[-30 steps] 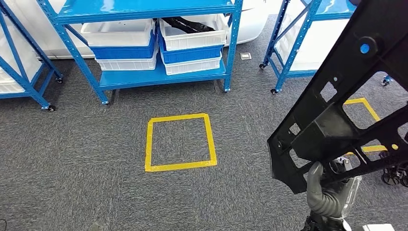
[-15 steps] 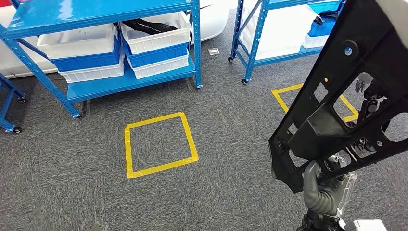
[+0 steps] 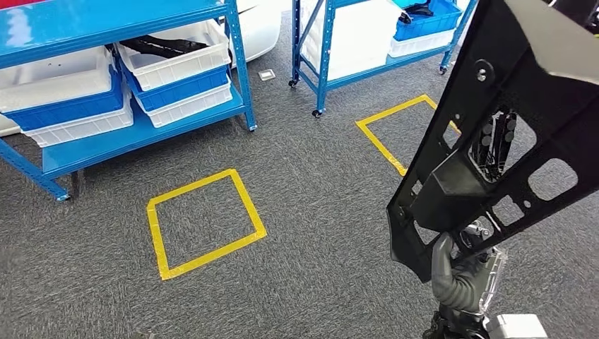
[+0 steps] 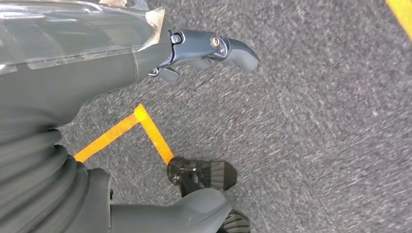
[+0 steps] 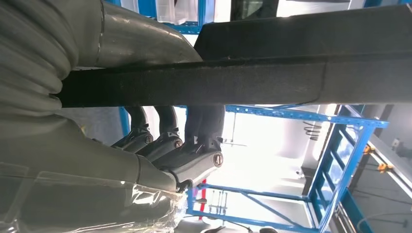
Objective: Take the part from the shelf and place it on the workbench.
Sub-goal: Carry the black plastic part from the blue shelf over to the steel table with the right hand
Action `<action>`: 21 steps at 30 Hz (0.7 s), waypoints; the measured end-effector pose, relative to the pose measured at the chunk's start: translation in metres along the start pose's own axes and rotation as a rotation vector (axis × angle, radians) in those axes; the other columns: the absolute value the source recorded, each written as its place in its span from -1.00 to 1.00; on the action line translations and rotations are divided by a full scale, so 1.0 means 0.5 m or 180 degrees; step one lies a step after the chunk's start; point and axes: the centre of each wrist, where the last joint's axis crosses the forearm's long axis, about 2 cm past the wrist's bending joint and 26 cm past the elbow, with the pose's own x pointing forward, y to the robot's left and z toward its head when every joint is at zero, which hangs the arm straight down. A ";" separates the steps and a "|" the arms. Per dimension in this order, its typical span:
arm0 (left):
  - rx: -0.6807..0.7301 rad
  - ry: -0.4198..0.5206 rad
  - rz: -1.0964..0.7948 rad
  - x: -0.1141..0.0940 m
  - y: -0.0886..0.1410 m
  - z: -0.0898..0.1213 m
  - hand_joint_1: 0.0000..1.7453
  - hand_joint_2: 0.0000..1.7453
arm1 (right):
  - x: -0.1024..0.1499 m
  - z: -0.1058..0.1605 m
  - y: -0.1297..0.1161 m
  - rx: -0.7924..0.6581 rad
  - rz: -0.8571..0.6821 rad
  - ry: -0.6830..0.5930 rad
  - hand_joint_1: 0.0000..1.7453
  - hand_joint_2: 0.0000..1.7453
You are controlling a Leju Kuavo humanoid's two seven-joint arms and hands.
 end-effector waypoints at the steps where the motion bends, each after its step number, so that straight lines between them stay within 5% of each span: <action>1: 0.0011 0.0009 0.0004 0.001 0.001 -0.001 -1.00 1.00 | -0.001 -0.001 0.004 0.0002 0.0001 -0.0001 1.00 1.00; 21: 0.0742 -0.0004 0.0473 -0.004 0.029 0.003 -1.00 1.00 | -0.043 -0.035 0.068 0.0579 -0.0394 0.0098 1.00 1.00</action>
